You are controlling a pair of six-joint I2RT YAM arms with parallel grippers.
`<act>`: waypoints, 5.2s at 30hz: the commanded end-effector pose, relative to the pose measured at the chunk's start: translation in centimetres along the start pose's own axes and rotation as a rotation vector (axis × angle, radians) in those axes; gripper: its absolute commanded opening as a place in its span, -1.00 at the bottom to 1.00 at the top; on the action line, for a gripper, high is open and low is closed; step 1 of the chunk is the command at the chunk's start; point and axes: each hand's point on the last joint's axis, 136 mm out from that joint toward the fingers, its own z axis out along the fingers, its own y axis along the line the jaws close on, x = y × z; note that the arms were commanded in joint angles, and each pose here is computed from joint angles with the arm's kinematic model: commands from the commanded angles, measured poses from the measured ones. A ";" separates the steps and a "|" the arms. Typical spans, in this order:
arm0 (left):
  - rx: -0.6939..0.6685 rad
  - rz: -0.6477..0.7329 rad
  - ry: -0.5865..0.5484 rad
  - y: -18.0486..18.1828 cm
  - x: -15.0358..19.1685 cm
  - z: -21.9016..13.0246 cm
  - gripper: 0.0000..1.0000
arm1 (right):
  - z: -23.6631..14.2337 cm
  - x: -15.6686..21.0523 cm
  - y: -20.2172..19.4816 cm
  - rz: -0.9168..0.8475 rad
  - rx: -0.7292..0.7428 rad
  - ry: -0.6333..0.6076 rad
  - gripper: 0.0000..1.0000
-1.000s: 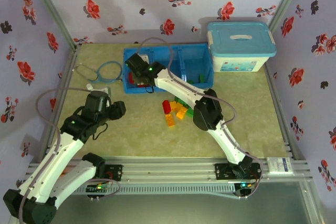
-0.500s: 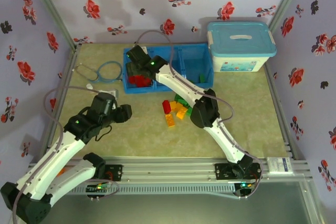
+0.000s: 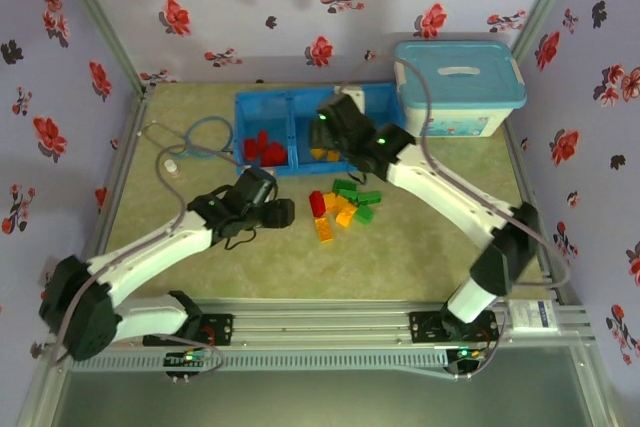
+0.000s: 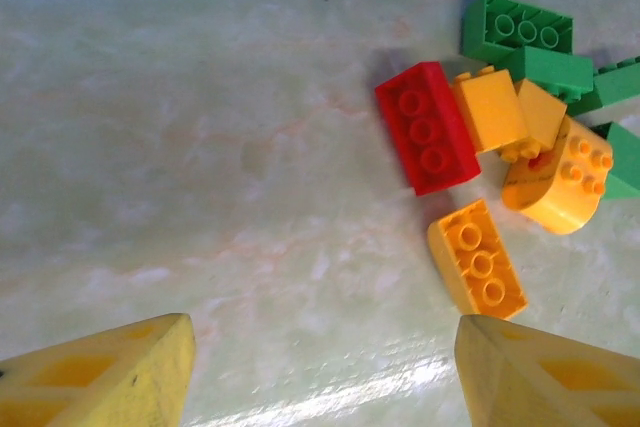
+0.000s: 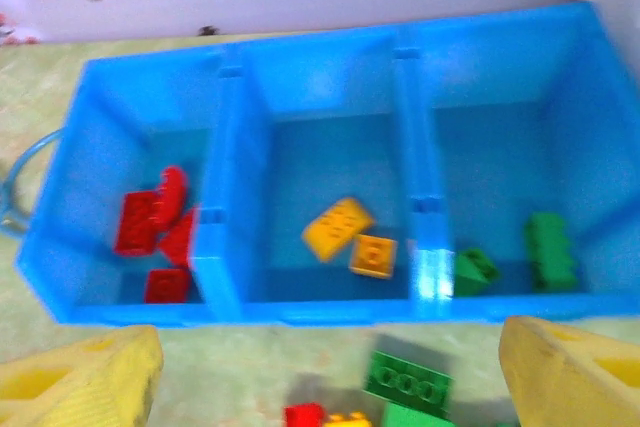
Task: Sort the legos into containers by color
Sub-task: Place the lego in the container, then pick up the lego from the center of the table, then place the lego in the container, then pick up the lego from the center of the table, then place the lego in the container.
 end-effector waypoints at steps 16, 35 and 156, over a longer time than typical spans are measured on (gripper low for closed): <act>0.035 -0.033 0.106 -4.5 -2.3 10.4 0.34 | -2.4 7.4 -10.8 0.178 0.130 0.025 0.73; -0.062 -0.029 0.182 -2.8 -0.5 13.6 0.14 | -2.7 7.6 -11.2 0.210 0.119 0.012 0.68; -0.031 -0.066 -0.144 6.4 2.5 -6.5 0.15 | 19.6 6.9 4.8 -0.142 0.018 0.399 -0.44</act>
